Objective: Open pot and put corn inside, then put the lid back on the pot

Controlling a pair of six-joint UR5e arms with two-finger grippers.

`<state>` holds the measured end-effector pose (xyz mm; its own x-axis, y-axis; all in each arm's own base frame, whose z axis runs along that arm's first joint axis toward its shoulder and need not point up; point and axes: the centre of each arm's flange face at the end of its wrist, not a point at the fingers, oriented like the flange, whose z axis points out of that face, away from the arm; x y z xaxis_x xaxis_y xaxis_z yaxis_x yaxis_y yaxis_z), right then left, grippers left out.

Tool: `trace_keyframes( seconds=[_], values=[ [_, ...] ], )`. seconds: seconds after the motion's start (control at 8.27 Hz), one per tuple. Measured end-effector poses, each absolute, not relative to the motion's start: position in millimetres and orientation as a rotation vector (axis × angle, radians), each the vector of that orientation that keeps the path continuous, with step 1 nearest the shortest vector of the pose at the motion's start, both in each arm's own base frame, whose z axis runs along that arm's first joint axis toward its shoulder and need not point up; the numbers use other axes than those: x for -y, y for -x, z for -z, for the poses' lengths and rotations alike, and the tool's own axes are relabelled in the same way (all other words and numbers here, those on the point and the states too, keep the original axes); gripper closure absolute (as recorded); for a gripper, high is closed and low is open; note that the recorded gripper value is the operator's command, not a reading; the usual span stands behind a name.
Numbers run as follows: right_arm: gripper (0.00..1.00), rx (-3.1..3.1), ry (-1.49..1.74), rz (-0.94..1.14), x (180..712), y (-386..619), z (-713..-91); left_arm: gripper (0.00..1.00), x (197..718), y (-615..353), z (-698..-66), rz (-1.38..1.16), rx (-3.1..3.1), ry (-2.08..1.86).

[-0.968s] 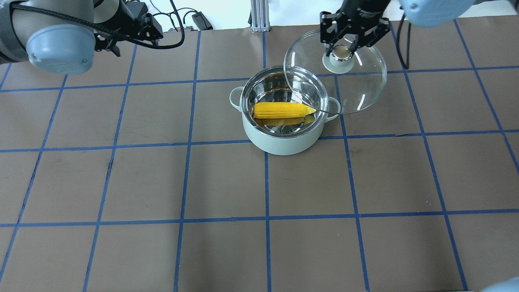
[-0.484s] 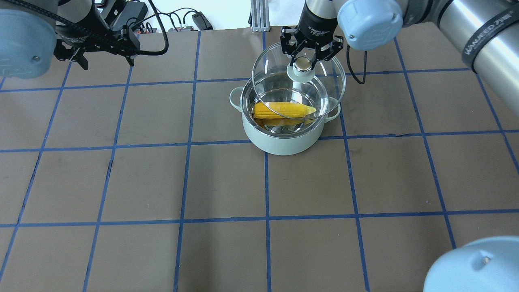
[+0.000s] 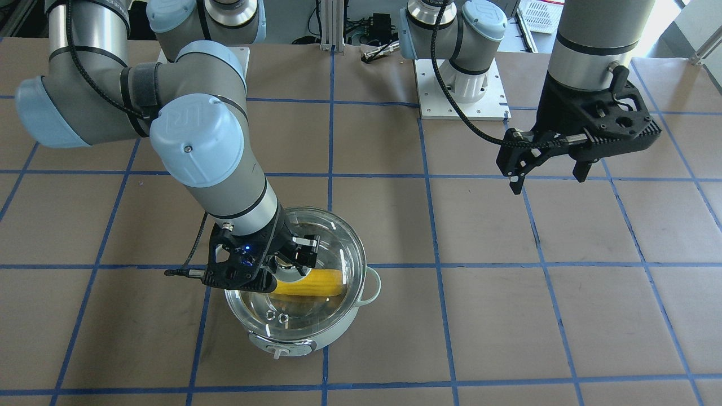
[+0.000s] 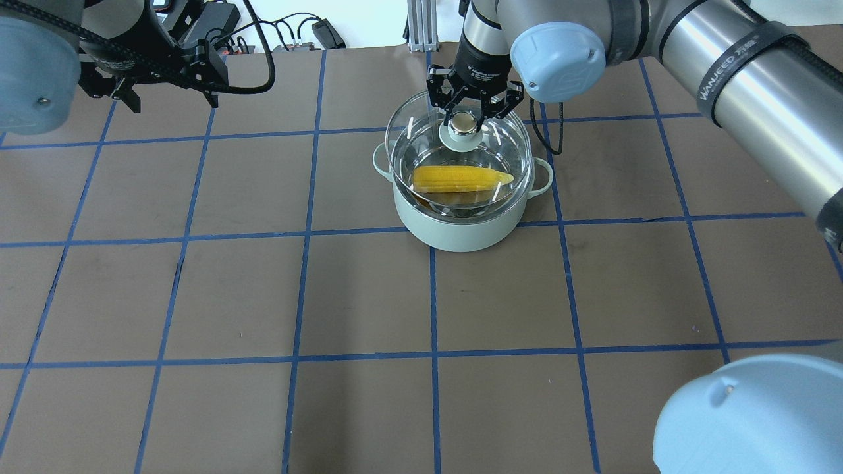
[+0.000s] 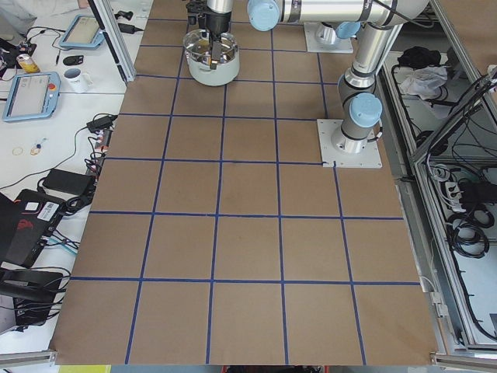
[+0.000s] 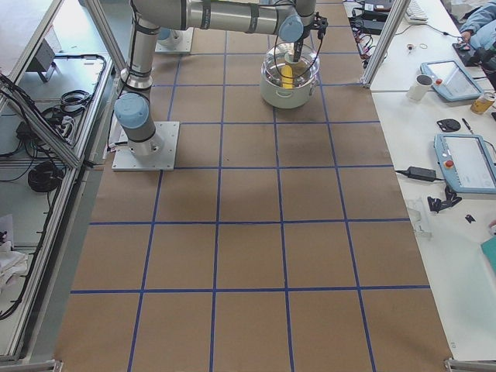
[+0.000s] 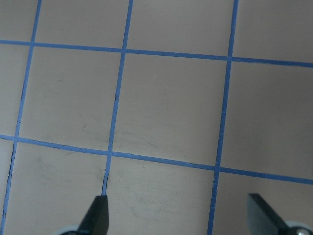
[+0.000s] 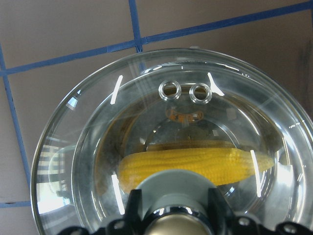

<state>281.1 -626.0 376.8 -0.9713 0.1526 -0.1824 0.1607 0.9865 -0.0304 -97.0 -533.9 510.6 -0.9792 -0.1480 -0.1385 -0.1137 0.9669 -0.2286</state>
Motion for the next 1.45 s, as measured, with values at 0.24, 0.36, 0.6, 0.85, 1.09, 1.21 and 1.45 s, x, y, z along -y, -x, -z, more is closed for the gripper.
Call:
trace_keyframes(
  seconds=[0.24, 0.36, 0.6, 0.85, 1.09, 1.21, 1.45],
  values=[
    [0.85, -2.958, -0.229, 0.044, 625, -283, -370, 0.00, 528, 109, -500, 0.255, -2.974, 0.165],
    [0.85, -2.962, -0.229, 0.041, 625, -283, -369, 0.00, 523, 112, -491, 0.166, -2.980, 0.148],
    [0.84, -2.968, -0.231, 0.032, 624, -282, -366, 0.00, 522, 114, -480, 0.081, -2.992, 0.132],
    [0.80, -2.971, -0.231, 0.022, 624, -282, -364, 0.00, 523, 126, -475, 0.057, -3.118, 0.107],
    [0.73, -2.969, -0.234, 0.018, 624, -282, -363, 0.00, 522, 136, -476, 0.058, -3.213, -0.012],
    [0.73, -2.967, -0.236, 0.014, 623, -283, -362, 0.00, 521, 137, -476, 0.056, -3.223, -0.048],
    [0.71, -2.972, -0.238, 0.006, 622, -282, -359, 0.00, 521, 137, -474, 0.046, -3.226, -0.072]
  ],
)
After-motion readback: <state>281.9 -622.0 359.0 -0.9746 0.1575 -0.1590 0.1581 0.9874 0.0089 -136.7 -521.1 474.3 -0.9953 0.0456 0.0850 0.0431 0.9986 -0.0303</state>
